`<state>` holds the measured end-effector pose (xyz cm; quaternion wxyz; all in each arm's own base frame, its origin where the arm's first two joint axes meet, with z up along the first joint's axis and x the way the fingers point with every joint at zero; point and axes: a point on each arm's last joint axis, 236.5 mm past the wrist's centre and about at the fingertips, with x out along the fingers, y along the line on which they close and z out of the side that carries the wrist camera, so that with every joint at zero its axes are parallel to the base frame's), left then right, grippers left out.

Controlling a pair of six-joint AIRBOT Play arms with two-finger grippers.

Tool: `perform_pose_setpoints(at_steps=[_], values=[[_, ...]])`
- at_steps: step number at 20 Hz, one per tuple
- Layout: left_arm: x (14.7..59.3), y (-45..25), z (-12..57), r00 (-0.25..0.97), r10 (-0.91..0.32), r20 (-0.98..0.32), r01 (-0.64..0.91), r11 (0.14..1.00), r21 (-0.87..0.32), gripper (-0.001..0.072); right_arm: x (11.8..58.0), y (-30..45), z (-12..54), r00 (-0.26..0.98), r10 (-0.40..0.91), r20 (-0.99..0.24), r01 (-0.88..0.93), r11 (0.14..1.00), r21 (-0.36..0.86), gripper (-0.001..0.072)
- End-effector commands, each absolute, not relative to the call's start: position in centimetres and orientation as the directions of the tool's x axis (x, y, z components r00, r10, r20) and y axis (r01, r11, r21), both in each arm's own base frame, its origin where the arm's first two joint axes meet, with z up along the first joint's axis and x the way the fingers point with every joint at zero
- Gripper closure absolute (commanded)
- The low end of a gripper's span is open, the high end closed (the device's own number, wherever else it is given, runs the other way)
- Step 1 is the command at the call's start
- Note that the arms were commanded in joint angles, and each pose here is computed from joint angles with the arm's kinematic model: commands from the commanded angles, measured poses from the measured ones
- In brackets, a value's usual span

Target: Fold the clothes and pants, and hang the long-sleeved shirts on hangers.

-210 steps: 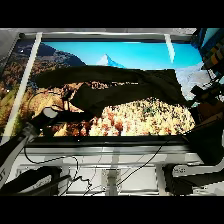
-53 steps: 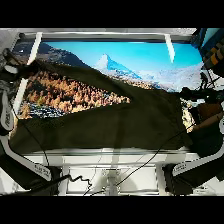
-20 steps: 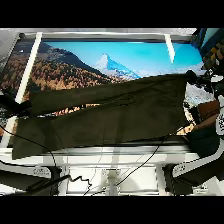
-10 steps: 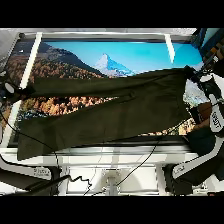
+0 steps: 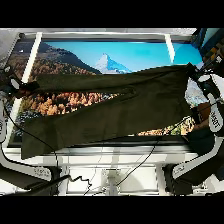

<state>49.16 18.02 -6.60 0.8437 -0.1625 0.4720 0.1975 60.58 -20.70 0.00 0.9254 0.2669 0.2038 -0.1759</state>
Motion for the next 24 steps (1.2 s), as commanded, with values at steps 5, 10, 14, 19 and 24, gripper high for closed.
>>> perform_pose_setpoints(at_steps=[5, 10, 14, 19, 24], values=[[46.5, 17.1, -5.4, 0.391, 0.159, -0.906, -0.447, 0.894, -0.036, 0.0005, 59.7, -18.5, -1.0, 0.827, -0.123, -0.549, 0.392, 0.826, 0.405, 0.0176], [43.3, 20.0, 0.2, 0.391, 0.232, -0.891, -0.473, 0.881, 0.022, 0.0408, 56.3, -19.1, 1.0, 0.772, -0.05, -0.633, 0.359, 0.857, 0.37, 0.0196], [32.9, 19.4, -1.4, 0.044, 0.085, -0.995, -0.408, 0.911, 0.06, 0.0408, 50.5, -21.6, 3.7, 0.7, -0.024, -0.714, 0.376, 0.862, 0.339, 0.0239], [29.7, 15.2, -4.4, 0.079, -0.284, -0.956, -0.358, 0.887, -0.293, 0.0261, 45.0, -23.2, 4.9, 0.625, 0.022, -0.78, 0.415, 0.837, 0.357, 0.026], [28.7, 18.0, -6.9, 0.152, -0.248, -0.957, -0.286, 0.916, -0.282, 0.026, 41.5, -20.7, 3.3, 0.505, 0.164, -0.848, 0.408, 0.82, 0.402, 0.0269]])
